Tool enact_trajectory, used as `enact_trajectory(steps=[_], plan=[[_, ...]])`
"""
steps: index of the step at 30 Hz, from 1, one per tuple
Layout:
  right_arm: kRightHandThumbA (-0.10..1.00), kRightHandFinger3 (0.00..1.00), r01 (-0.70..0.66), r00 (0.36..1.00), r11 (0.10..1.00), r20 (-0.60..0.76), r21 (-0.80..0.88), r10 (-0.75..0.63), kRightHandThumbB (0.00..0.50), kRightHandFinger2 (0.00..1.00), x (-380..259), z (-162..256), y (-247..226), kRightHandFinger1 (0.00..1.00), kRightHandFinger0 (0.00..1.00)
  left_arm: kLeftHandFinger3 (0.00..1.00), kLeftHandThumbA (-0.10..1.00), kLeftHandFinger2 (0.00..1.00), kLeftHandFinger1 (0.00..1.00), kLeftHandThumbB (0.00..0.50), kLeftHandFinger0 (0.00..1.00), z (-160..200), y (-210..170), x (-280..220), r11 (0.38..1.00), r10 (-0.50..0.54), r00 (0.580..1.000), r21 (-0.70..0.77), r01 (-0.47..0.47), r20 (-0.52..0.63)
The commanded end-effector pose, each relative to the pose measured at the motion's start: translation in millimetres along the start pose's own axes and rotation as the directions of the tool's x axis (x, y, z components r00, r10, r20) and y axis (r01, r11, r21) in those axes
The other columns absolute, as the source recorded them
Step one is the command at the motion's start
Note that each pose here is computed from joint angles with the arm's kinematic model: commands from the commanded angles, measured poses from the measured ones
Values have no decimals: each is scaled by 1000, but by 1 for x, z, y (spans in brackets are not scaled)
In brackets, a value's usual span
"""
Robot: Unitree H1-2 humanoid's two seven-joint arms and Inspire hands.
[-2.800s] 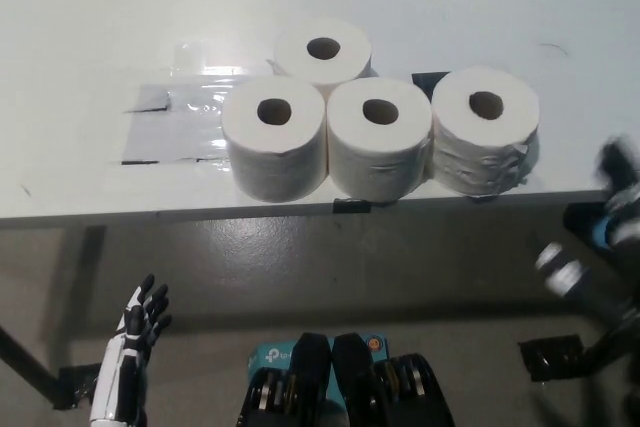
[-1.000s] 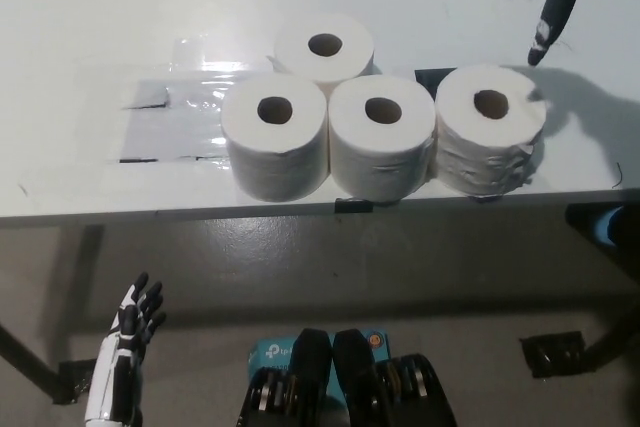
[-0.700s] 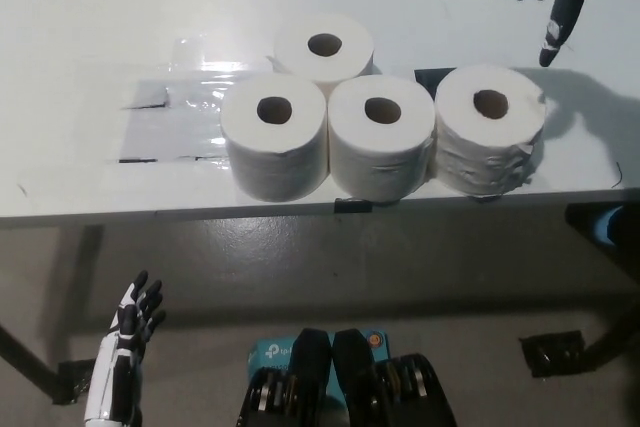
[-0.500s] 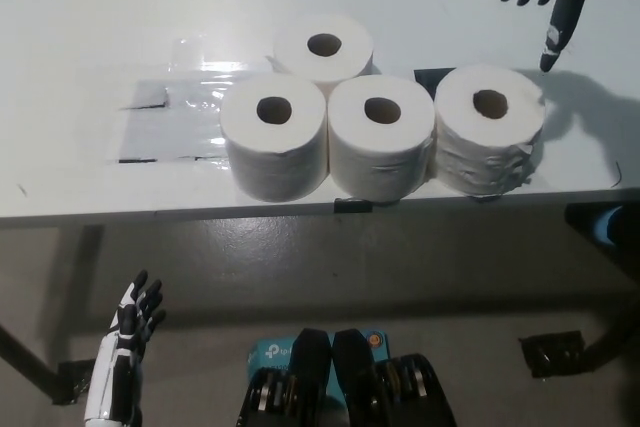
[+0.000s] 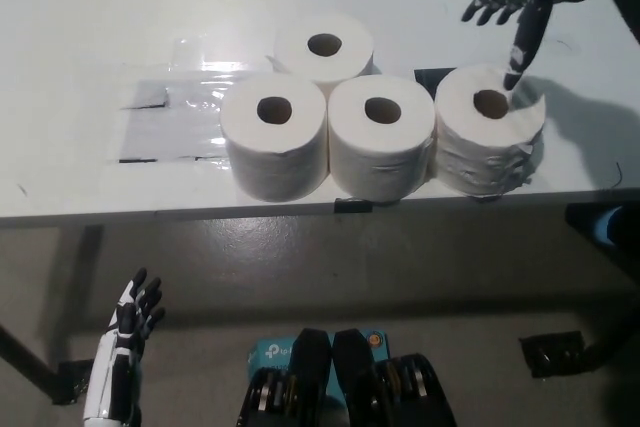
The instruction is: A few rolls of toilet paper are kept infront of the robot and the robot uses its right hand to lift one of the rolls and and places it on top of the other rolls to stack it.
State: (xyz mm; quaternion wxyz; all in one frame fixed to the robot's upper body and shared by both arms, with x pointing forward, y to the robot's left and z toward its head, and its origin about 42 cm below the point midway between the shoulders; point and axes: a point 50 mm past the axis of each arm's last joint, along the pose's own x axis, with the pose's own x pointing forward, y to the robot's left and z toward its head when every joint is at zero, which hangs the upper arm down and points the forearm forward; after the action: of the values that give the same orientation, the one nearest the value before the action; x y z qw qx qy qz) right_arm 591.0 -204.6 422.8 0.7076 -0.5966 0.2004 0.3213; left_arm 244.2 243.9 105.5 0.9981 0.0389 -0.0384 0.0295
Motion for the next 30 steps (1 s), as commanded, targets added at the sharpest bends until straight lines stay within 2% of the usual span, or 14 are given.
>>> enact_trajectory(steps=[1, 2, 9, 12, 16, 20, 21, 28, 30], plan=[[1000, 1000, 94, 995, 996, 27, -1, -94, 332, 1000, -20, 10, -25, 1000, 1000, 1000, 1000, 1000, 1000, 62, 1000, 12, 2, 2, 1000, 4, 998, 7, -5, 66], [1000, 1000, 96, 995, 995, 19, 6, -96, 341, 1000, -19, 10, -24, 1000, 1000, 1000, 1000, 1000, 1000, 75, 1000, 11, 3, 2, 1000, 5, 998, 6, -6, 65], [1000, 1000, 107, 994, 994, -13, 24, -107, 359, 1000, -15, 12, -22, 1000, 1000, 1000, 1000, 1000, 1000, 76, 1000, 11, 1, 1, 1000, 3, 998, -1, -3, 66], [1000, 1000, 98, 995, 995, -5, -19, -99, 322, 1000, -13, 10, -20, 1000, 1000, 1000, 1000, 1000, 1000, 85, 1000, 12, 1, 1, 1000, 2, 998, 0, -2, 65], [1000, 1000, 105, 994, 992, 7, -72, -105, 302, 1000, -10, 6, -18, 1000, 1000, 1000, 1000, 1000, 1000, 107, 1000, 11, 2, 2, 1000, 2, 998, 2, -2, 69], [1000, 1000, 99, 995, 993, 7, -63, -99, 304, 1000, -8, 2, -15, 1000, 1000, 1000, 1000, 1000, 1000, 117, 1000, 9, 1, 0, 1000, 1, 998, 9, -2, 67], [1000, 1000, 98, 995, 993, 7, -67, -98, 309, 1000, -7, 2, -14, 1000, 1000, 1000, 1000, 1000, 1000, 133, 1000, 9, 1, -1, 1000, 0, 998, 6, 0, 66], [1000, 1000, 131, 991, 989, 12, -64, -131, 298, 1000, -3, -2, -12, 1000, 1000, 1000, 1000, 1000, 1000, 139, 1000, 9, 0, -2, 1000, 0, 998, -2, 0, 61], [1000, 1000, 144, 989, 989, 24, -38, -143, 301, 1000, -1, -3, -10, 1000, 1000, 1000, 1000, 1000, 1000, 163, 1000, 10, 0, -1, 1000, -4, 998, 1, 4, 65]])
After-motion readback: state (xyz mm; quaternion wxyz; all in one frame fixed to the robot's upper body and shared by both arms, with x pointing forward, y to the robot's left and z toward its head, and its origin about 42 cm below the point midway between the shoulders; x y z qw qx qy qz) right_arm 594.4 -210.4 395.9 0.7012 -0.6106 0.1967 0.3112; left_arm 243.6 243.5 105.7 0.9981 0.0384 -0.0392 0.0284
